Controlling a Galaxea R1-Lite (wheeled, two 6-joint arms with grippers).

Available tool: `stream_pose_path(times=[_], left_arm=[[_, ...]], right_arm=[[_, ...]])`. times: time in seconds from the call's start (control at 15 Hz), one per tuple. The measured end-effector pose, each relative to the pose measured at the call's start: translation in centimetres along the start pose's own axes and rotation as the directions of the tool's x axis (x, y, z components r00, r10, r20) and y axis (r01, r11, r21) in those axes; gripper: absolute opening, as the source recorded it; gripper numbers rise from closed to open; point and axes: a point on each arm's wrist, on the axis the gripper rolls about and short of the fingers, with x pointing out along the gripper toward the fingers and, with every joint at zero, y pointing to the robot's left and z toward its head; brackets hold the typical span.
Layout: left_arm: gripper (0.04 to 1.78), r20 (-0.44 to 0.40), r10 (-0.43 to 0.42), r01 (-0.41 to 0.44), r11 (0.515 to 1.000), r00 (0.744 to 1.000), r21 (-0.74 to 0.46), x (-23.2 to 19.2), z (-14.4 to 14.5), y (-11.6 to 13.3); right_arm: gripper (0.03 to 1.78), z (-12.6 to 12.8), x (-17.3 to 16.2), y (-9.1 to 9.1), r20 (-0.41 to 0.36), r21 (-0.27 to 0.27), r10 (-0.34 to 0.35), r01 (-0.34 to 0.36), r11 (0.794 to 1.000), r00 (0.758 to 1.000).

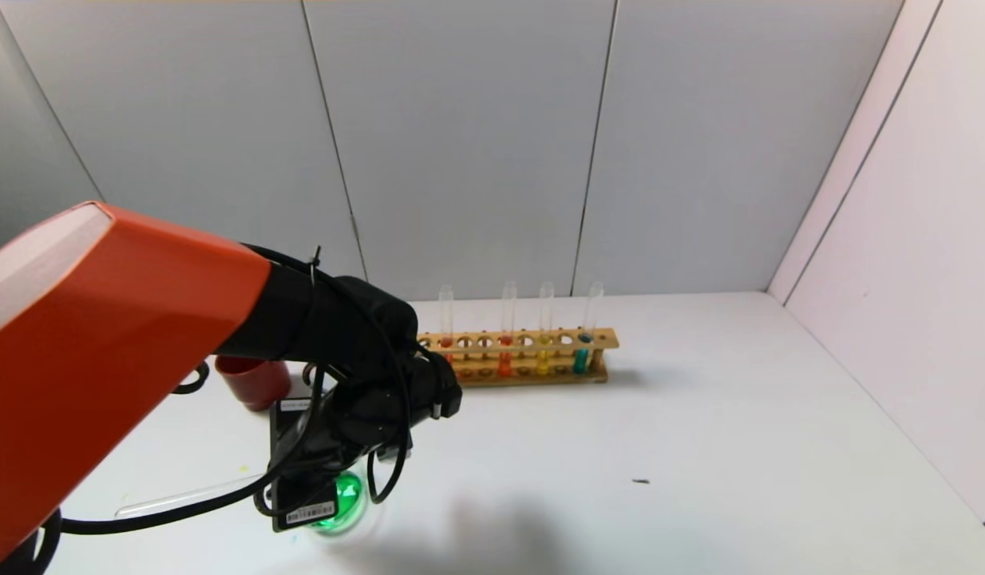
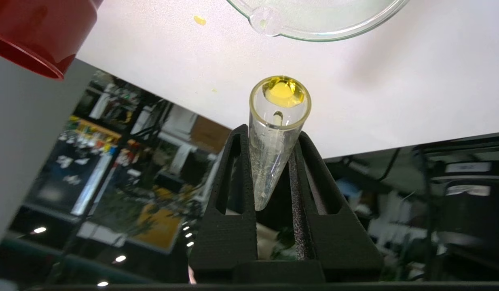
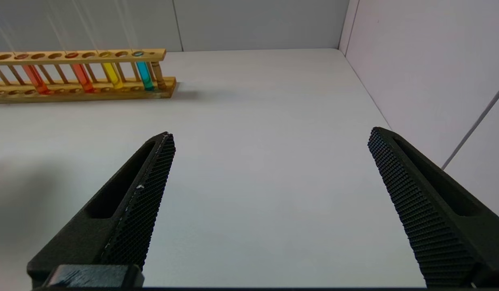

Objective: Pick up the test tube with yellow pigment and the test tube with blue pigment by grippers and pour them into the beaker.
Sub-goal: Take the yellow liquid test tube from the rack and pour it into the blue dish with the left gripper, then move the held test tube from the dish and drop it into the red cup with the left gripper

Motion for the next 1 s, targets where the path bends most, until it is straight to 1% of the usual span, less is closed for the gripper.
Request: stream_pose_path(times=[0.13,0.27,0.33,0.47,0.6,0.73,0.87,1.0], left_arm=[[0.3,0.078,-0.037,0.048,0.988,0.996,-0.145,-1.3,-1.0,0.9],[0.3,0.133,-0.029,0.069,0.949,0.991,-0.308,-2.4,-2.3,1.7],[0.3,0.163,-0.018,0.081,0.919,0.987,-0.386,-3.1,-3.1,2.0],[0.3,0.22,0.008,0.109,0.85,0.976,-0.516,-4.2,-4.8,2.6],[0.3,0.288,0.049,0.152,0.76,0.956,-0.632,-4.9,-6.5,3.9],[0.3,0.349,0.098,0.192,0.682,0.932,-0.706,-5.4,-8.1,5.5],[0.3,0.371,0.139,0.212,0.617,0.918,-0.757,-5.8,-9.9,6.8],[0.3,0.391,0.192,0.237,0.538,0.9,-0.809,-6.2,-11.5,8.6]], right_arm=[[1.74,0.0,0.0,0.0,0.0,0.0,0.0,0.0,1.0,1.0],[1.74,0.0,0.0,0.0,0.0,0.0,0.0,0.0,1.0,1.0],[1.74,0.0,0.0,0.0,0.0,0.0,0.0,0.0,1.0,1.0],[1.74,0.0,0.0,0.0,0.0,0.0,0.0,0.0,1.0,1.0],[1.74,0.0,0.0,0.0,0.0,0.0,0.0,0.0,1.0,1.0],[1.74,0.0,0.0,0.0,0.0,0.0,0.0,0.0,1.0,1.0],[1.74,0.0,0.0,0.0,0.0,0.0,0.0,0.0,1.0,1.0],[1.74,0.0,0.0,0.0,0.0,0.0,0.0,0.0,1.0,1.0]])
